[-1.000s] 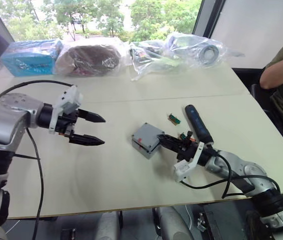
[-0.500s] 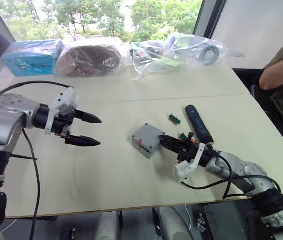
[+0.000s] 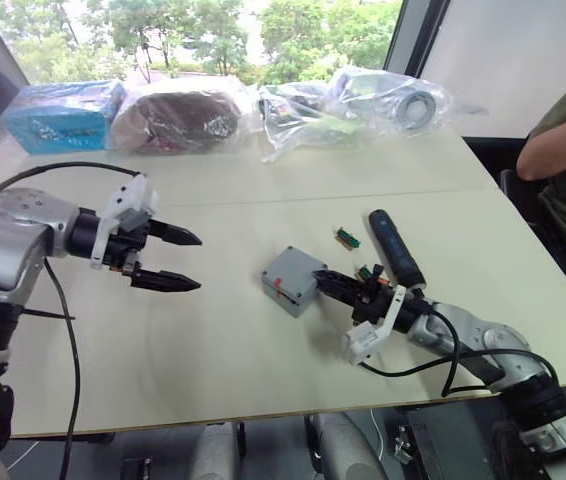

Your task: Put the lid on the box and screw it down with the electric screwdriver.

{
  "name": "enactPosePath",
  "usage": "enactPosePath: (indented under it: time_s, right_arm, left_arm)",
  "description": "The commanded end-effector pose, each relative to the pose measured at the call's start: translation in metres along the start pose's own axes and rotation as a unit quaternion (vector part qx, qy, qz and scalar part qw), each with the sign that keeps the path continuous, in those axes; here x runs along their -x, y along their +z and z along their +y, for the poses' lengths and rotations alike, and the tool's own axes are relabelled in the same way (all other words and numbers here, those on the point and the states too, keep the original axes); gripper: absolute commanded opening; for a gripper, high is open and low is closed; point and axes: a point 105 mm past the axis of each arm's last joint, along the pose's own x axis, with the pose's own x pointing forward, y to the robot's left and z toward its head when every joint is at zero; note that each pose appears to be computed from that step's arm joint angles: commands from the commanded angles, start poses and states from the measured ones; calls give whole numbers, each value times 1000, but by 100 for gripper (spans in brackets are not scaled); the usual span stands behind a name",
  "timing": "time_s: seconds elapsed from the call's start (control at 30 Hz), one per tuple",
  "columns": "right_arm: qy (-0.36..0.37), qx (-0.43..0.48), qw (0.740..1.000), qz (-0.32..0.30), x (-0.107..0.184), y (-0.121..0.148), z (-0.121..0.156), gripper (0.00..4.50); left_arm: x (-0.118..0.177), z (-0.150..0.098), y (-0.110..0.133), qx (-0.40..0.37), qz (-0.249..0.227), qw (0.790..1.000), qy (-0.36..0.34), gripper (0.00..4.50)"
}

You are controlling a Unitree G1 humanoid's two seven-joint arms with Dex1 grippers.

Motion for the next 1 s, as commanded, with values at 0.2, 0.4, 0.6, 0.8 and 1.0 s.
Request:
enactPosePath:
  time_s: [0.2, 0.4, 0.6, 0.8, 1.0]
  right_arm:
    - [-13, -15, 1000, 3, -2, -1, -3, 19]
    - [-24, -37, 999, 6, -2, -1, -8, 19]
    - [-20, -22, 1000, -3, -3, 1, -10, 19]
    - [-21, -17, 1000, -7, -6, 2, -12, 19]
    - [-15, -9, 1000, -9, -7, 2, -11, 19]
  left_arm:
    - [3, -1, 9, -21, -11, 1000, 11, 448]
    - [2, -1, 9, -20, -13, 1000, 12, 448]
    - [0, -1, 9, -20, -15, 1000, 13, 448]
    - [-1, -1, 9, -20, -16, 1000, 12, 448]
    - [-2, -3, 8, -19, -16, 1000, 12, 448]
